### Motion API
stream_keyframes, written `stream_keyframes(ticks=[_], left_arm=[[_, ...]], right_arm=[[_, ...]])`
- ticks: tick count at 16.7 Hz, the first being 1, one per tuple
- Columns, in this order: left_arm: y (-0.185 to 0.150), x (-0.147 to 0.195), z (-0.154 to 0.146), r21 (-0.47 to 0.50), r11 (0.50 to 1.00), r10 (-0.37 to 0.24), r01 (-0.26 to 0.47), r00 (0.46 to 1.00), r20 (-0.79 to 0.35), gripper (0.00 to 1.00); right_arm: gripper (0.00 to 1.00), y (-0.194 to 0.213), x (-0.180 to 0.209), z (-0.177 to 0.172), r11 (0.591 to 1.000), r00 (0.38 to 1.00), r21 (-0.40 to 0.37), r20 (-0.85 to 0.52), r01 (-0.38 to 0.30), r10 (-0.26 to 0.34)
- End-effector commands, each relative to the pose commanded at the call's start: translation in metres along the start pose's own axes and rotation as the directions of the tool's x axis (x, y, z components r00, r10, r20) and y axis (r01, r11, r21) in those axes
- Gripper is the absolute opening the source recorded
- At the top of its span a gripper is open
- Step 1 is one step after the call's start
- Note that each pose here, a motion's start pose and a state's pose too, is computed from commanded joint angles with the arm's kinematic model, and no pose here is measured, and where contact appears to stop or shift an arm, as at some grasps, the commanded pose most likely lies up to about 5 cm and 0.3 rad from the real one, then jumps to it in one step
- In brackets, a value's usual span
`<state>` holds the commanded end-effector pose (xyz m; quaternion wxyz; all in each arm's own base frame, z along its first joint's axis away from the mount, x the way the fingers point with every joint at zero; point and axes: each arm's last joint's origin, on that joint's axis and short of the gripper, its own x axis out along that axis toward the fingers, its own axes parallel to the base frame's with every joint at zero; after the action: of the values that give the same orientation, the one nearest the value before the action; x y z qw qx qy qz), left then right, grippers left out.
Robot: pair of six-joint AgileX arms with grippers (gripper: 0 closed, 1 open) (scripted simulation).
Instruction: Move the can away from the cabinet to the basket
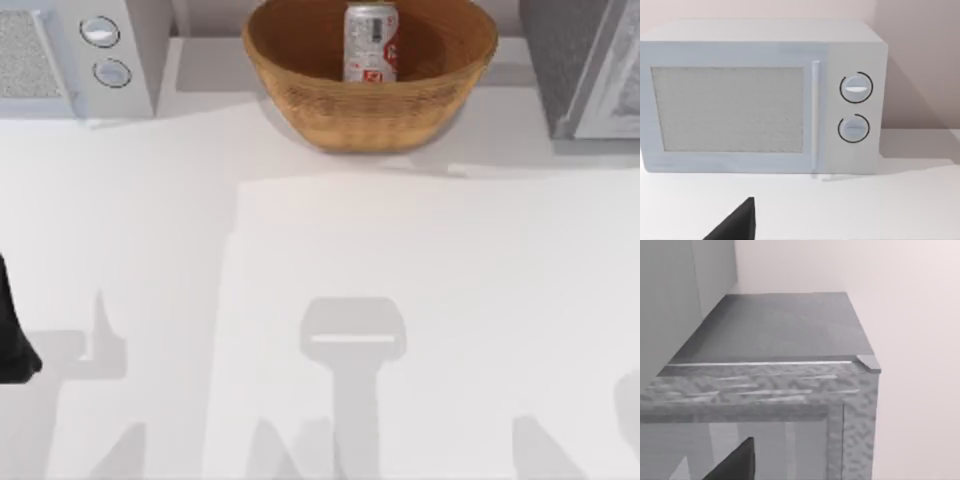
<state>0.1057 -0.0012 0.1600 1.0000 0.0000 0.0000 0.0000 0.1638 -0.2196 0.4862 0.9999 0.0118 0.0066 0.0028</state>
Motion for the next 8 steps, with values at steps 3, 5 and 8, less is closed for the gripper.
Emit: stream_keyframes(ticks=[3, 5, 8], left_arm=[[0.0, 0.0, 0.0, 0.0, 1.0, 0.0, 0.0, 1.0, 0.0, 1.0], [0.0, 0.0, 0.0, 0.0, 1.0, 0.0, 0.0, 1.0, 0.0, 1.0], [0.0, 0.0, 0.0, 0.0, 1.0, 0.0, 0.0, 1.0, 0.0, 1.0]], right_arm=[[1.0, 0.019, -0.009, 0.022, 1.0, 1.0, -0.018, 0.011, 0.001, 0.0], [1.0, 0.02, -0.01, 0.023, 1.0, 1.0, -0.02, 0.011, 0.001, 0.0], [1.0, 0.019, -0.01, 0.024, 1.0, 1.0, -0.022, 0.013, 0.003, -0.003]])
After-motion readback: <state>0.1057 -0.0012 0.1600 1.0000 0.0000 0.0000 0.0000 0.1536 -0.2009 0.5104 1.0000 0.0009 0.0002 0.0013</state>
